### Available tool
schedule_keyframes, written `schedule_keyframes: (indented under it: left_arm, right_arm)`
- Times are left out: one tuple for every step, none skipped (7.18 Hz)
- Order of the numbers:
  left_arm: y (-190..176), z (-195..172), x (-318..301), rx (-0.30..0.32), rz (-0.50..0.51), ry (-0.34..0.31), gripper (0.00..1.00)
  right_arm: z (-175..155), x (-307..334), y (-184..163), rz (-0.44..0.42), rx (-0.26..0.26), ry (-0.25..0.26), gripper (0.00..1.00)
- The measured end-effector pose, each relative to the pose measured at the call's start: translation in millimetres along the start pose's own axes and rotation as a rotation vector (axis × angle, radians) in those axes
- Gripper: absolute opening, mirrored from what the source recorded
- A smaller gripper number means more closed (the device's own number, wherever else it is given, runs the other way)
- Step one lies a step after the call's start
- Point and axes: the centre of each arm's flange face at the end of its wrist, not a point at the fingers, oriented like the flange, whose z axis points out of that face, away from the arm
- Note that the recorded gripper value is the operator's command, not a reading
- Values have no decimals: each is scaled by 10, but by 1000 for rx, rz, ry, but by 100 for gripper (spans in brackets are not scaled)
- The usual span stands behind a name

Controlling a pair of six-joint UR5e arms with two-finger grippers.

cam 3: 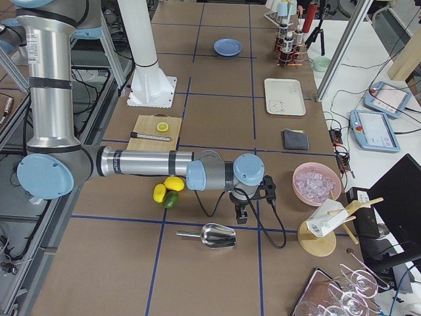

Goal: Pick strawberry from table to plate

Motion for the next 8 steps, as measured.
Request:
schedule_keyframes:
  left_arm:
    - [-3,-9,4,3,1,-1,100]
    - [-31,-47,36,14,11,-2,100]
    - [-100,-159,147,39,28,-3,100]
    - [-188,-311,344,77,31,2,100]
    - [-268,-368,582,119,6,16,100]
    - [-320,-272,883,157,-36,49,100]
    - [-280,-41,1232,180,-86,104,100]
    - [-123,228,1497,192,-124,159,100]
  right_arm:
    - [-7,-5,-1,-1,1,0,100]
    - [-21,-18,-6,-3,4,0,100]
    - [-39,-38,-21,-8,8,1,100]
    - [-68,-67,-52,-14,16,5,100]
    - [-134,-131,-125,-21,32,13,100]
    - [-224,-224,-233,-11,52,18,100]
    - [-289,-301,-308,23,66,14,100]
    - [-318,-346,-337,48,73,8,100]
